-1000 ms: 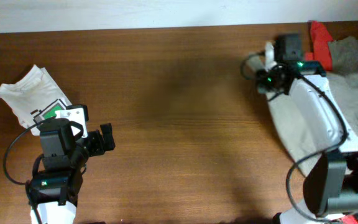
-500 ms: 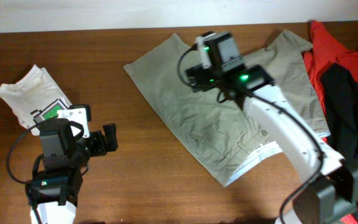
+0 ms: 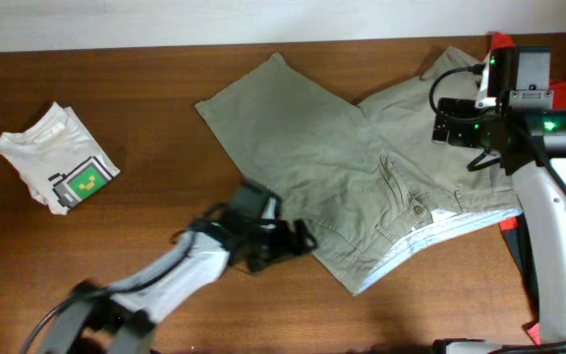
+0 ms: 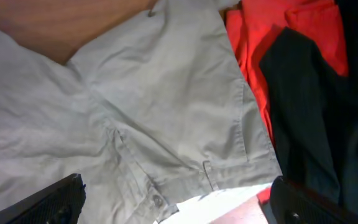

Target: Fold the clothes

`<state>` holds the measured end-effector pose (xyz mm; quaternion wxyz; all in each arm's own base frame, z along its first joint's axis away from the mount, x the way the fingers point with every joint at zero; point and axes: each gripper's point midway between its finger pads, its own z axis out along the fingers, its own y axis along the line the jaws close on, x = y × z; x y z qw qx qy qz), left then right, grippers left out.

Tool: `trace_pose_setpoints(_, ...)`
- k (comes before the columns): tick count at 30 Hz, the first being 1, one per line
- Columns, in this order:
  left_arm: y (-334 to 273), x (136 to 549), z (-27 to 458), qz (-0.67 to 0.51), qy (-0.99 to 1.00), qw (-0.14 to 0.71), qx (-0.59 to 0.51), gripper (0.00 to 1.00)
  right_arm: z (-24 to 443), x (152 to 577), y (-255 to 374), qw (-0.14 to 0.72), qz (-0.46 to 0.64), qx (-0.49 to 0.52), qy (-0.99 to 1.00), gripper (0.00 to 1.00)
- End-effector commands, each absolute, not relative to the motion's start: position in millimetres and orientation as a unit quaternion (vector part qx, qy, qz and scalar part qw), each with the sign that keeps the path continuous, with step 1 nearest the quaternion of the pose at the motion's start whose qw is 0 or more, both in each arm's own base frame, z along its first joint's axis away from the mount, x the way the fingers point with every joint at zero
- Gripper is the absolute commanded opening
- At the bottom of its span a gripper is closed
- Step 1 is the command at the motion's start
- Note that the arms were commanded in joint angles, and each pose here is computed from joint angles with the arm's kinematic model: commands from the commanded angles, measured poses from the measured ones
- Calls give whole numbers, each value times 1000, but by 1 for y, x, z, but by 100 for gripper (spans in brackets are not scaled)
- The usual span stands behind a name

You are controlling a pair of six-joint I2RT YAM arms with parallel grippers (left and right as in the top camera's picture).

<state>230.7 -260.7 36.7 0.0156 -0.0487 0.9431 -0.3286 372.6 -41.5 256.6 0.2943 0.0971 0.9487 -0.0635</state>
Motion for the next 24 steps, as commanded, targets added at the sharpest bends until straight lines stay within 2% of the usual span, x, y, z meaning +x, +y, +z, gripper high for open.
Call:
trace_pose_setpoints(1, -313, 211, 20, -357, 931, -28, -77, 99, 260, 372, -46, 298, -67, 110, 946, 99)
trace_pose_setpoints(5, -361, 181, 10, -387, 917, -58, -77, 96, 259, 370, -46, 295, -67, 110, 947, 99)
trace_pose_setpoints(6, -369, 178, 11, -397, 914, -52, -66, 84, 259, 370, -46, 294, -67, 110, 947, 99)
trace_pose_setpoints(7, -372, 180, 12, -401, 913, -44, -63, 68, 259, 370, -46, 293, -67, 110, 947, 99)
trace_pose_setpoints(8, -372, 183, 13, -404, 912, -38, -64, 32, 258, 369, -46, 291, -67, 110, 948, 99)
trace_pose_setpoints(9, -369, 188, 13, -402, 912, -35, -69, 8, 258, 369, -46, 291, -67, 109, 948, 99)
trace_pose_setpoints(10, -367, 191, 12, -401, 913, -31, -66, 1, 258, 369, -46, 291, -67, 109, 948, 99)
trace_pose_setpoints(15, -307, 214, 2, -337, 940, -14, -42, 0, 257, 366, -47, 286, -69, 110, 949, 99)
trace_pose_setpoints(18, -226, 254, 19, -284, 955, 36, -76, 0, 256, 365, -46, 284, -69, 110, 950, 99)
trace_pose_setpoints(24, -21, 374, 125, -242, 892, 295, -242, 1, 252, 359, -46, 268, -70, 109, 955, 99)
